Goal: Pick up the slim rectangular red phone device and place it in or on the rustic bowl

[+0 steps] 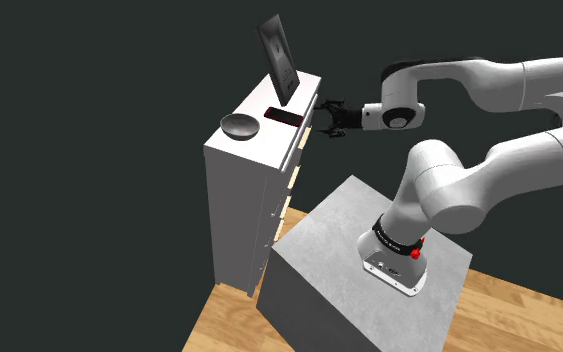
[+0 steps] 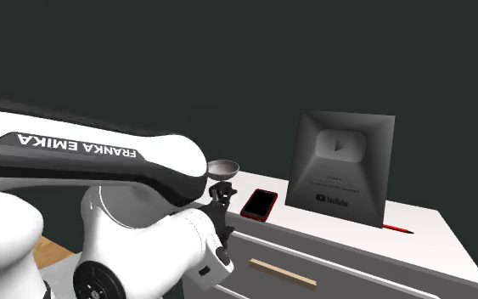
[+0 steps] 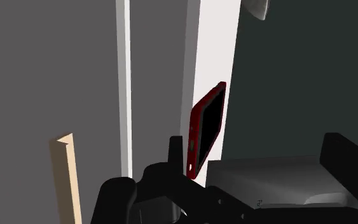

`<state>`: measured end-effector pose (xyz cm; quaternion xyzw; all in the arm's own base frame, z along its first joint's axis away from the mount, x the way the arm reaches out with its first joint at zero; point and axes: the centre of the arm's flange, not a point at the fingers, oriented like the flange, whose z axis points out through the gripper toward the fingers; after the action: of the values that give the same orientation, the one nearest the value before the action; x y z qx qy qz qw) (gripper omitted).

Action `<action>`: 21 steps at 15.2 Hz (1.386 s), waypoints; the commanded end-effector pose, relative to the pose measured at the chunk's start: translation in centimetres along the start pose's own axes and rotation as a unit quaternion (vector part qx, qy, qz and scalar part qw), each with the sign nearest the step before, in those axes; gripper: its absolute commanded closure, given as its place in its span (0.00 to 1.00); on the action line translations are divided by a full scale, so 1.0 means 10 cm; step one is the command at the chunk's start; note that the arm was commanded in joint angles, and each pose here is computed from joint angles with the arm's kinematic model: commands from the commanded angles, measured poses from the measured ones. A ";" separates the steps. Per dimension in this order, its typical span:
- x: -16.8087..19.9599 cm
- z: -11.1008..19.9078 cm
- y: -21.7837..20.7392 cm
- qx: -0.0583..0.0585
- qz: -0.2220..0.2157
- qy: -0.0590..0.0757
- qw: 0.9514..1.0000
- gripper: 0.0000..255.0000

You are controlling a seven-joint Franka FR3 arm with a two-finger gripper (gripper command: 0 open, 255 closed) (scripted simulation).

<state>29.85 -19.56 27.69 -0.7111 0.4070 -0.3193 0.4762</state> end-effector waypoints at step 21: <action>-0.06 0.59 0.40 0.029 0.044 0.023 0.998 1.00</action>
<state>33.14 -17.56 21.61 -0.6752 0.4437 -0.3216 0.4938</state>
